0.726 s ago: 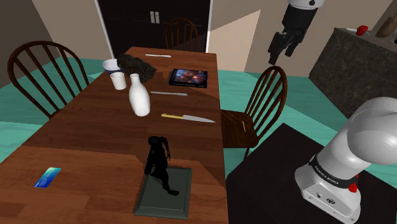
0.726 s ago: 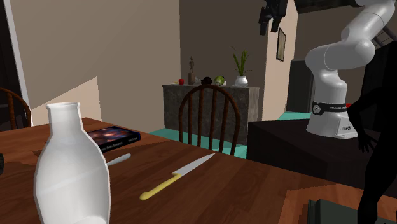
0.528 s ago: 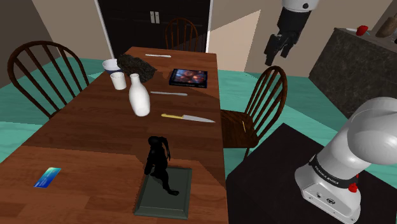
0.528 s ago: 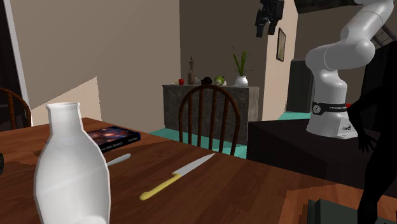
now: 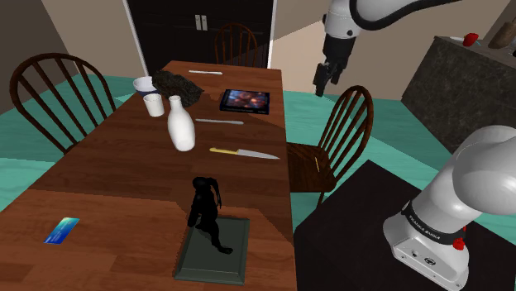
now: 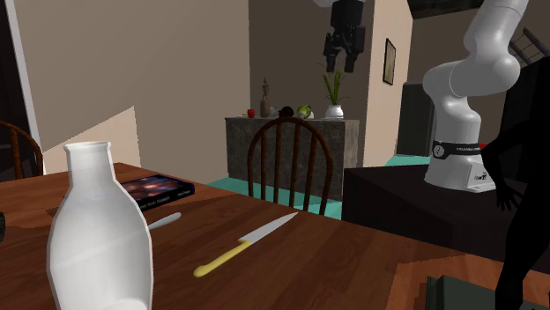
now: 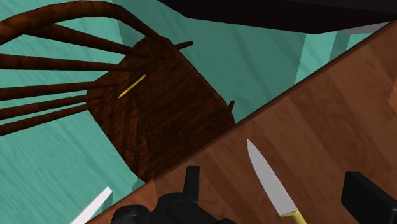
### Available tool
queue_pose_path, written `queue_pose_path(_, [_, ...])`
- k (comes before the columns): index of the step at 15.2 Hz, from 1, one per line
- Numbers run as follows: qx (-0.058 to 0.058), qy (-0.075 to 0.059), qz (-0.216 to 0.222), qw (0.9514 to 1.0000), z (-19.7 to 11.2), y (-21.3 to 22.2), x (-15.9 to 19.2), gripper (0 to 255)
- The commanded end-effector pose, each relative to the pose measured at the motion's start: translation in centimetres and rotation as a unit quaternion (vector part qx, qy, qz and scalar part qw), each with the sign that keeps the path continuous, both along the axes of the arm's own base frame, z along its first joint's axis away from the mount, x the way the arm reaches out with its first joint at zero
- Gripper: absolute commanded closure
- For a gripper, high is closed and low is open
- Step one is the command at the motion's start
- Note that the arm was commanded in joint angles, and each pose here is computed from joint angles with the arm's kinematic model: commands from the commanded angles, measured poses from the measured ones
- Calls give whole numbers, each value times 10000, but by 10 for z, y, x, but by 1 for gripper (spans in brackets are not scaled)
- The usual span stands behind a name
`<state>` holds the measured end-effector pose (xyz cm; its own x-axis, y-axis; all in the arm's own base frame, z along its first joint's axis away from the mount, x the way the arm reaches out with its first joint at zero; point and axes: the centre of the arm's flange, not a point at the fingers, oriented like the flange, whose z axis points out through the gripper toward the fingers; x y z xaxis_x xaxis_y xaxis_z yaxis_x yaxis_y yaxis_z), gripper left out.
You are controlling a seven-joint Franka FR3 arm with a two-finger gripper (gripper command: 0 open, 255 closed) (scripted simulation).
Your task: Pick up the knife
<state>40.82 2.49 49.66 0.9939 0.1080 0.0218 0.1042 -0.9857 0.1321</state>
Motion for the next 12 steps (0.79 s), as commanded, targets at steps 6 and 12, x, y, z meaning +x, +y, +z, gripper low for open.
queue_pose_path(6, [-34,199,772,9968,-63,15,72,0])
queue_pose_path(12, [-63,373,1423,9891,-117,36,129,0])
